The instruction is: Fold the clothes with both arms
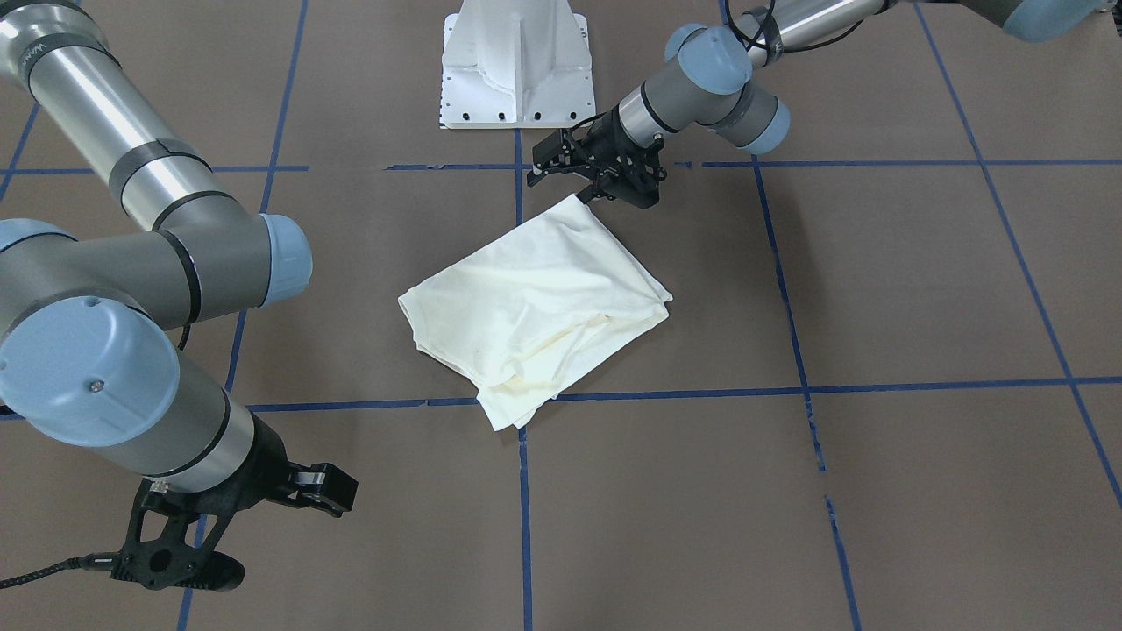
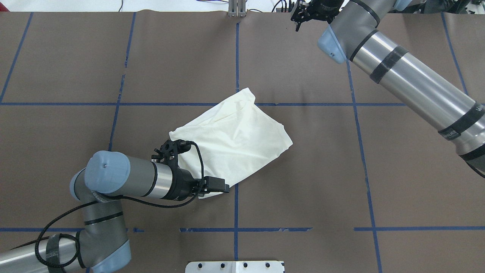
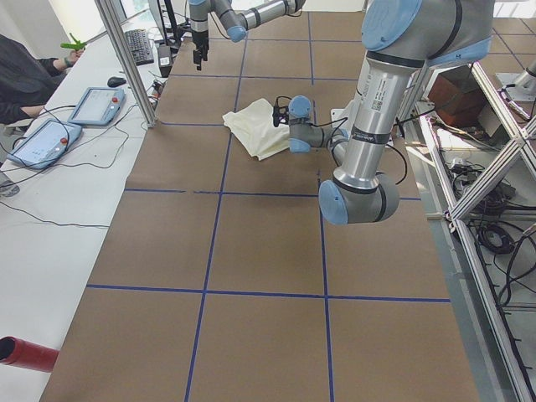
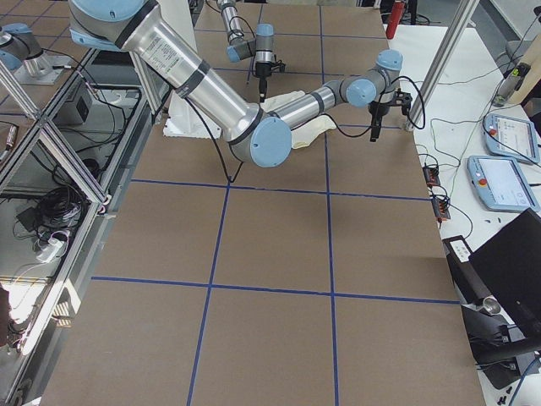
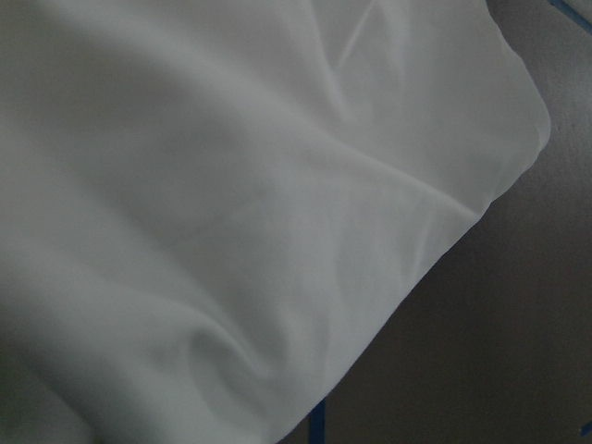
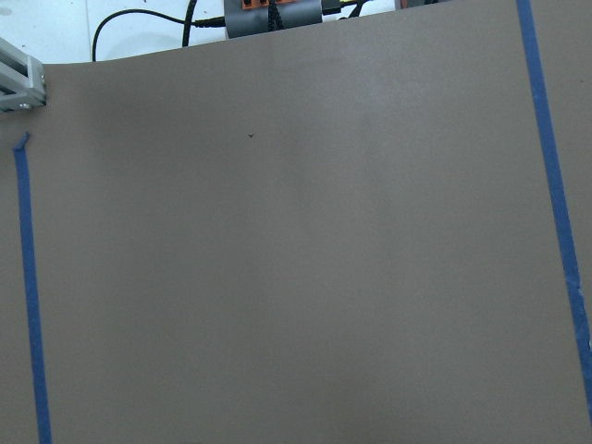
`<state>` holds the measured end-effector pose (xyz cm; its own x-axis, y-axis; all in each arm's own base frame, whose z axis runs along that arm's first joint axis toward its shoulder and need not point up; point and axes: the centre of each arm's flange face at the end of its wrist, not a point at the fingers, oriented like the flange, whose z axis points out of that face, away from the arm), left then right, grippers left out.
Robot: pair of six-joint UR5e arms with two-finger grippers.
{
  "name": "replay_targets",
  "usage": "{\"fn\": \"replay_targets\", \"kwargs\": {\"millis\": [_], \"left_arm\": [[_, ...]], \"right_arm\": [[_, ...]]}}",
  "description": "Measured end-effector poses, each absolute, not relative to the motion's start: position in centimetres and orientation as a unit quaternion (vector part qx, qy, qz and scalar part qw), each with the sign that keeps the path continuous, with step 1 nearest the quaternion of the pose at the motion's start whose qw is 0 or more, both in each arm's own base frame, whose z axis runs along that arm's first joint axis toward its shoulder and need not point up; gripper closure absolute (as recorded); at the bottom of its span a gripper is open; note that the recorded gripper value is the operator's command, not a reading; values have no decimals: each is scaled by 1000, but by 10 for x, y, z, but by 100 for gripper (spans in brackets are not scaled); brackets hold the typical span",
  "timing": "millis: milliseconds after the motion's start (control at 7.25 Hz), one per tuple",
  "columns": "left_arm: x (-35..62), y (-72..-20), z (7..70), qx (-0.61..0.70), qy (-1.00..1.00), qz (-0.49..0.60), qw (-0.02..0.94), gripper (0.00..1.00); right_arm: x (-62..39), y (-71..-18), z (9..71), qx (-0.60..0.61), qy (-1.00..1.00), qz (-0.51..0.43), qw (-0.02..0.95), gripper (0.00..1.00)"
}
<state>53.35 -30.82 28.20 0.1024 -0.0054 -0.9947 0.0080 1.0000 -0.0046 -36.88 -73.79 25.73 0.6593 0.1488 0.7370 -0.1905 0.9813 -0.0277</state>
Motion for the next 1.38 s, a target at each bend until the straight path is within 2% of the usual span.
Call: {"fn": "replay_targets", "kwargs": {"millis": [414,551,965,1379], "left_arm": [[487,-282,298,-16,670,15,742,0],[456,-303,303,-7,670,8,743,0],[324,-426,339,100,611,-9,785,0],[180,-531,406,205,445,44,871,0]], "right_arm": [[-362,-727,261,32,-408,90,908,0],[-353,-713,272,34,-410,89,907,0],[-289,-673,329,45,-393,64,916,0],[-174,-654,400,48,-335,-14,941,0]]}}
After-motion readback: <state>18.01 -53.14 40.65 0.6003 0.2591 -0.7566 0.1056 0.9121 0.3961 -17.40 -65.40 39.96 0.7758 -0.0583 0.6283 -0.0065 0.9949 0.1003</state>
